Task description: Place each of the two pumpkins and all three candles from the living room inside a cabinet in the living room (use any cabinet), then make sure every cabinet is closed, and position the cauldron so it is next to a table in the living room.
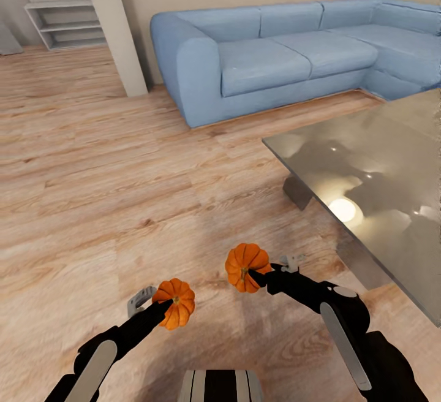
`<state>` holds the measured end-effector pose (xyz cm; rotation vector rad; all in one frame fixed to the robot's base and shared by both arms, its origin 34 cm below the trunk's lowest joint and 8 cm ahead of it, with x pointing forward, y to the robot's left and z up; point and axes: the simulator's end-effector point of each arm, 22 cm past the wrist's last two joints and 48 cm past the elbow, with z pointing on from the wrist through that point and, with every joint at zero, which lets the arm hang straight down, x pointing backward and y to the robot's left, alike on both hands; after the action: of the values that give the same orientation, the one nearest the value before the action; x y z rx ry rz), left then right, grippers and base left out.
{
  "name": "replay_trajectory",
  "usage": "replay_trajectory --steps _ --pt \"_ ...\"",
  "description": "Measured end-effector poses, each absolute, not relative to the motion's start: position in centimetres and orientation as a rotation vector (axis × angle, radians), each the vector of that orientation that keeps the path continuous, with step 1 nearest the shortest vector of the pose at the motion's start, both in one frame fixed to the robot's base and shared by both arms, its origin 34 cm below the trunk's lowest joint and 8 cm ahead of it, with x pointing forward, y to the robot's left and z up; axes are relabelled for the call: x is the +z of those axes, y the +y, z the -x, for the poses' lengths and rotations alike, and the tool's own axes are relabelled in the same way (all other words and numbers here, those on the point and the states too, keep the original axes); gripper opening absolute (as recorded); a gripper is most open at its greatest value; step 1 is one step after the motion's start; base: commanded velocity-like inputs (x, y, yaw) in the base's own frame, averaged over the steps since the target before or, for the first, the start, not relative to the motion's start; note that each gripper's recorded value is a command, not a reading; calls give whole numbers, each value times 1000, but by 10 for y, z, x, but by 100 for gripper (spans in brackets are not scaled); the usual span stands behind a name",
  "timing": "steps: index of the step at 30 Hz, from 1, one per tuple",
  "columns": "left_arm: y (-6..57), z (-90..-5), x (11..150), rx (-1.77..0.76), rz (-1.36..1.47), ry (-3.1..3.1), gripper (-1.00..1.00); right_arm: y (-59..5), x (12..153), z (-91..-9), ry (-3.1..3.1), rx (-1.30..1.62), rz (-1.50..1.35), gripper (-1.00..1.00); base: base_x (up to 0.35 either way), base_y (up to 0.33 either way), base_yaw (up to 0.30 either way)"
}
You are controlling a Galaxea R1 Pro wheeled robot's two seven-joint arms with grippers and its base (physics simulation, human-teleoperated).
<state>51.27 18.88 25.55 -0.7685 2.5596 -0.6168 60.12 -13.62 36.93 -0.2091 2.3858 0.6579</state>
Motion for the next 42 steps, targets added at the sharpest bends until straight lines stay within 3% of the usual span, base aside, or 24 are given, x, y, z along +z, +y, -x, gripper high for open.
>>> replay_trajectory --steps 23,42 --pt "214 -534 280 -562 868 2425 -100 -119 421 -605 2293 668 277 -100 0 0 0" --pt "204 -558 355 -632 770 2279 -100 -109 462 -603 2222 663 322 -100 0 0 0"
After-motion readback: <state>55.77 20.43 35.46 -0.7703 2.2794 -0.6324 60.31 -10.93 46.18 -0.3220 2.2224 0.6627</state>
